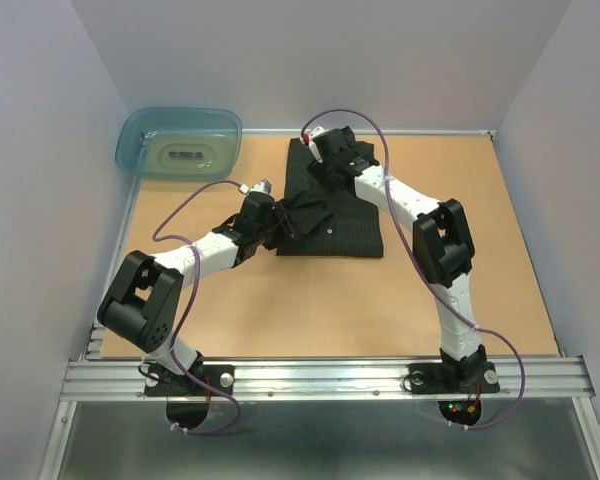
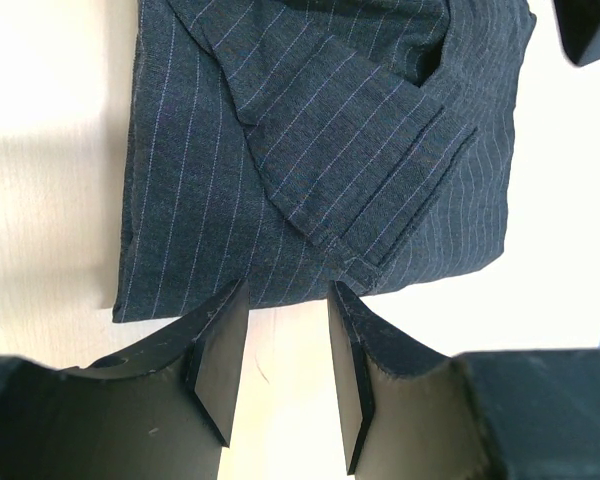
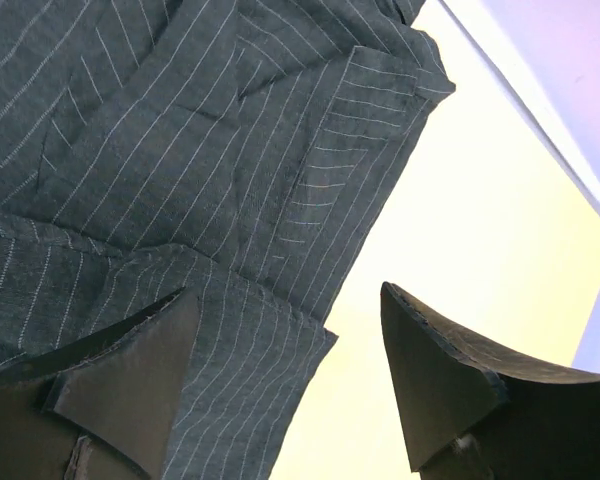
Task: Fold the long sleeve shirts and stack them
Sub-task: Fold the shirt
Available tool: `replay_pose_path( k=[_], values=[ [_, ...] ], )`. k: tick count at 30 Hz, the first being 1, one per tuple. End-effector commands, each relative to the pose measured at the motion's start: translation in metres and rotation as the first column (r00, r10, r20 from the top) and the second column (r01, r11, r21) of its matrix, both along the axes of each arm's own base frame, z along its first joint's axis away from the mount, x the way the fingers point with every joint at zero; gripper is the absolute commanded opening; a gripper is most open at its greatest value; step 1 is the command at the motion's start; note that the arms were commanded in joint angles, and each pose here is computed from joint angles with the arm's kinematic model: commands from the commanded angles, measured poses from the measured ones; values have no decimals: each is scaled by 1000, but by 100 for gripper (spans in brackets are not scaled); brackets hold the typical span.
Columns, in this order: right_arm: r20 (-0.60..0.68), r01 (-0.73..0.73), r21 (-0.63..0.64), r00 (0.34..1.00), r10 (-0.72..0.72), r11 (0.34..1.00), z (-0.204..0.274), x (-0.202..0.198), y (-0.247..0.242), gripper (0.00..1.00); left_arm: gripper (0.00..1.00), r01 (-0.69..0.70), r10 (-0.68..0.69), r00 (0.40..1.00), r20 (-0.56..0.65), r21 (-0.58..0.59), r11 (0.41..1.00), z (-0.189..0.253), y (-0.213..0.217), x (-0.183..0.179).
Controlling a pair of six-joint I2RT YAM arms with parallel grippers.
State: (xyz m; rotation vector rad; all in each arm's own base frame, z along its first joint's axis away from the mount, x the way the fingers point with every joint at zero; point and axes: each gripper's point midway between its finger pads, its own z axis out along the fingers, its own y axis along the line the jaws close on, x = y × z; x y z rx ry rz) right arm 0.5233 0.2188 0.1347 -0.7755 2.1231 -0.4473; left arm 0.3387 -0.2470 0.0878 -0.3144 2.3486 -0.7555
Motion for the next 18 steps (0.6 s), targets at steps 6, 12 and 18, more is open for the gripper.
replay_pose_path(
  k=[6,12,18],
  values=[
    [17,92,453,994,-111,887,66,1,-25,71,50,-6,4,995,105,22,1000,35,3,11],
    [-57,-163,550,971,231,819,65,-65,3,68,51,-58,49,992,118,73,996,36,16,23],
    [-105,-274,344,939,326,898,7,-109,13,78,50,-75,73,997,26,104,992,3,24,23]
  ],
)
